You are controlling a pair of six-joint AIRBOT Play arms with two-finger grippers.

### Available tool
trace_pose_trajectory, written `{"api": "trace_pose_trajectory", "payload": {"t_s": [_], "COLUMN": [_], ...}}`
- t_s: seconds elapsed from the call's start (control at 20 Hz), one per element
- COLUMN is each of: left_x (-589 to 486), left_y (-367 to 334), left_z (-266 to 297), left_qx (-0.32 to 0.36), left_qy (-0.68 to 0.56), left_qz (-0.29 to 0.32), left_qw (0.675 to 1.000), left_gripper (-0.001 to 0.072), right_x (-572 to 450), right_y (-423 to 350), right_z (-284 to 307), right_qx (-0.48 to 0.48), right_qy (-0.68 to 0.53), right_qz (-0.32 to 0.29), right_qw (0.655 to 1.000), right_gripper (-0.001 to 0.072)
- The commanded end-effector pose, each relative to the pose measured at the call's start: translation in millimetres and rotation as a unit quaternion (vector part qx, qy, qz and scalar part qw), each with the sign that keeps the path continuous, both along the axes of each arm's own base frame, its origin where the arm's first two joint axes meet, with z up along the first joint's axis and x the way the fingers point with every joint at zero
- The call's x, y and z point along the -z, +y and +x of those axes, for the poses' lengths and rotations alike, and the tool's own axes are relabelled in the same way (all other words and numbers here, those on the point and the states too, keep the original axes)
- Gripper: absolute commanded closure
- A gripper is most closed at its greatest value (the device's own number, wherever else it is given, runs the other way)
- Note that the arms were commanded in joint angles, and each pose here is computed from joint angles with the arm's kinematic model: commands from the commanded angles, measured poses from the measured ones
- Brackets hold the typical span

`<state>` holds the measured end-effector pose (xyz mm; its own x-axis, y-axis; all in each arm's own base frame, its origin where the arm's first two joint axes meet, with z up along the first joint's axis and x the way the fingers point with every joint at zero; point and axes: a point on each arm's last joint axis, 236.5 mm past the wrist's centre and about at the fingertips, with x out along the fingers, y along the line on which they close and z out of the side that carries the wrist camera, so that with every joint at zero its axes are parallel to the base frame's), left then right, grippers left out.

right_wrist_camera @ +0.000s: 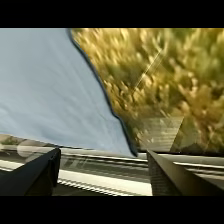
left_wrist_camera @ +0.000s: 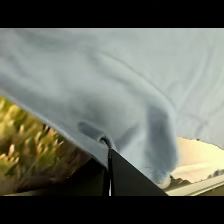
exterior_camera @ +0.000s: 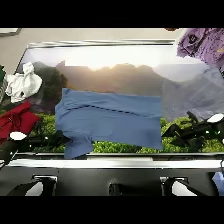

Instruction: Fold the clothes and pants, and hang the long-sleeved shirts on hangers.

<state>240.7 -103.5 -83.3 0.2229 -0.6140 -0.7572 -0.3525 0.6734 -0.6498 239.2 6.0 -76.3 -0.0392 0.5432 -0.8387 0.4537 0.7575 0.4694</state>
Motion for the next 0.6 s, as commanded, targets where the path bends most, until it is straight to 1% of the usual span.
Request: {"api": "trace_pose_trajectory", "payload": {"t_s": [0.0, 0.15, 0.25, 0.4, 0.45, 0.55], "left_x": [-8.3, -8.6, -8.5, -8.9, -8.9, -9.0], "left_y": [0.0, 0.1, 0.1, -0.2, -0.3, -0.3], "left_z": [8.2, 8.5, 8.6, 8.8, 8.8, 8.8], "left_qx": [0.003, 0.003, 0.002, 0.001, 0.001, 0.001], "left_qy": [-0.012, -0.013, -0.012, -0.012, -0.012, -0.012], "left_qz": [-0.001, -0.001, -0.002, -0.003, -0.003, -0.003], "left_qw": [1.0, 1.0, 1.0, 1.0, 1.0, 1.0], "left_gripper": [0.0683, 0.0683, 0.0683, 0.0683, 0.0683, 0.0683], "right_x": [20.1, 27.2, 29.3, 31.3, 30.3, 26.6], "right_y": [8.4, 16.7, 28.9, 36.4, 38.2, 42.7], "right_z": [-17.7, -22.4, -17.3, -9.7, -11.6, -16.8], "right_qx": [-0.003, 0.004, 0.02, 0.042, 0.041, 0.031], "right_qy": [0.011, 0.011, -0.007, -0.023, -0.02, -0.013], "right_qz": [0.006, 0.018, 0.042, 0.056, 0.06, 0.073], "right_qw": [1.0, 1.0, 0.999, 0.997, 0.997, 0.997], "right_gripper": [0.0101, 0.0101, 0.0102, 0.0103, 0.0114, 0.0247]}}
